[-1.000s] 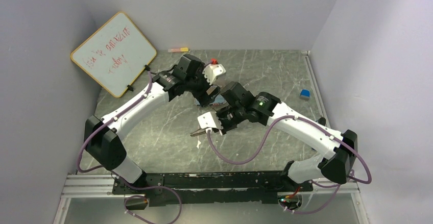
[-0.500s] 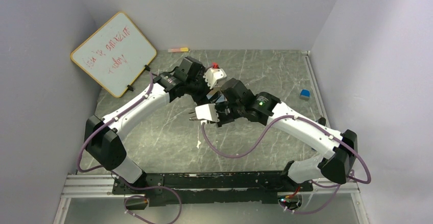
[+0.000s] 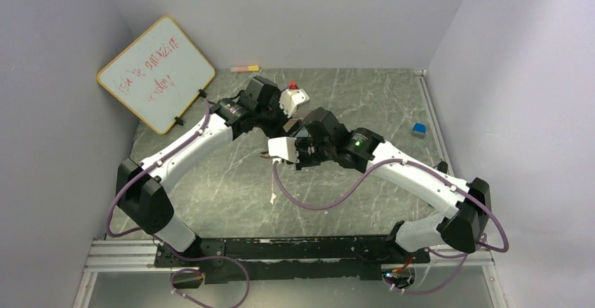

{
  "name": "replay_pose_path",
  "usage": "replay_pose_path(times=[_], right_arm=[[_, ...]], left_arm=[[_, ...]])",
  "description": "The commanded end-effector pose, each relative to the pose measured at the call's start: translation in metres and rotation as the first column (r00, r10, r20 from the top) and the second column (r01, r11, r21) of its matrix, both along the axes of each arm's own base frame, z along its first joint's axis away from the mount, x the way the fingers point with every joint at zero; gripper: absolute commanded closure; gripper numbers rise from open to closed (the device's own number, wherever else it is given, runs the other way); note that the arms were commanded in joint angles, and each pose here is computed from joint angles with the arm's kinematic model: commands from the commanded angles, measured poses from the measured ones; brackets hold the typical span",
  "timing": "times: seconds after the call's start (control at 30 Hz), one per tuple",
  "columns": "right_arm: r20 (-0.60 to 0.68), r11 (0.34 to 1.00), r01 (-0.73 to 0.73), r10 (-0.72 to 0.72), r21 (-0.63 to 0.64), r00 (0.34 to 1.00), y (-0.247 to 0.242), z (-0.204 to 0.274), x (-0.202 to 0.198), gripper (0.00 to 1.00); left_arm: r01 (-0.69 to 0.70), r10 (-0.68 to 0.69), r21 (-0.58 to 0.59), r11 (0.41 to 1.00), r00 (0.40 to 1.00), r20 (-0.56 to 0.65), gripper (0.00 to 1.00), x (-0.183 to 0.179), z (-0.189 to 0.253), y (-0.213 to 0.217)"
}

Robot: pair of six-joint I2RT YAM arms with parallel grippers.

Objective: Organize the sunglasses
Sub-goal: Fold the sunglasses.

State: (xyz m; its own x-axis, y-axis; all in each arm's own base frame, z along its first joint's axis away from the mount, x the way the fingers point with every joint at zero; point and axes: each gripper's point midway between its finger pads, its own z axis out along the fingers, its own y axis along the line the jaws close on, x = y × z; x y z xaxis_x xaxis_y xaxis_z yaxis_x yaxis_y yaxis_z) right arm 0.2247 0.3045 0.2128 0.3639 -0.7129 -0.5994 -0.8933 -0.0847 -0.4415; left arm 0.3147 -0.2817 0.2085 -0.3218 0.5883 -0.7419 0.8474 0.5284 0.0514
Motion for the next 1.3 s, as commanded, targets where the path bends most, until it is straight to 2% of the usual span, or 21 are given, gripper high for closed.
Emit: replay_pose_path(times=[0.0,0.13,0.23,0.4,0.6,0.83,0.87,0.93,1.0,1.13,1.27], right_arm=[[-0.033,0.995,-0.085,0.087,0.059,0.996,0.005,0.020,-0.018,1.00],[-0.162,0.993,-0.097,0.106,0.063,0.981,-0.003,-0.001,-0.031,1.00],[-0.273,0.990,-0.037,0.072,0.134,0.959,-0.010,-0.003,-0.027,1.00],[-0.381,0.927,0.151,-0.009,0.344,0.925,-0.032,0.027,0.013,1.00],[-0.500,0.771,0.375,-0.086,0.514,0.862,-0.055,0.069,0.058,1.00],[-0.648,0.553,0.549,-0.020,0.627,0.761,-0.072,0.113,0.092,1.00],[-0.684,0.526,0.576,0.014,0.626,0.730,-0.074,0.117,0.092,1.00],[-0.702,0.484,0.590,0.075,0.646,0.708,-0.078,0.121,0.092,1.00],[-0.659,0.435,0.552,0.143,0.712,0.738,-0.079,0.132,0.088,1.00],[-0.634,0.350,0.544,0.236,0.762,0.736,-0.082,0.144,0.081,1.00],[-0.599,0.296,0.524,0.302,0.799,0.742,-0.082,0.153,0.075,1.00]], left_arm=[[-0.216,0.229,-0.107,0.971,0.964,0.134,0.04,0.048,0.061,0.032],[-0.356,0.384,-0.184,0.916,0.910,0.155,0.04,0.079,0.084,0.080],[-0.400,0.443,-0.243,0.884,0.883,0.157,0.04,0.082,0.088,0.106],[-0.315,0.382,-0.346,0.884,0.913,0.144,0.04,0.061,0.086,0.103],[-0.162,0.254,-0.492,0.855,0.959,0.126,0.04,0.045,0.108,0.074],[-0.091,0.051,-0.687,0.721,0.996,-0.078,0.04,0.027,0.125,0.029],[-0.068,0.017,-0.707,0.704,0.997,-0.079,0.04,0.024,0.131,0.025],[-0.032,-0.034,-0.743,0.668,0.997,-0.074,0.04,0.018,0.144,0.020],[-0.014,-0.075,-0.786,0.618,0.994,-0.077,0.04,0.012,0.159,0.015],[-0.010,-0.161,-0.845,0.535,0.980,-0.114,0.04,0.008,0.171,0.004],[-0.024,-0.194,-0.868,0.496,0.971,-0.137,0.03,0.010,0.173,-0.004]])
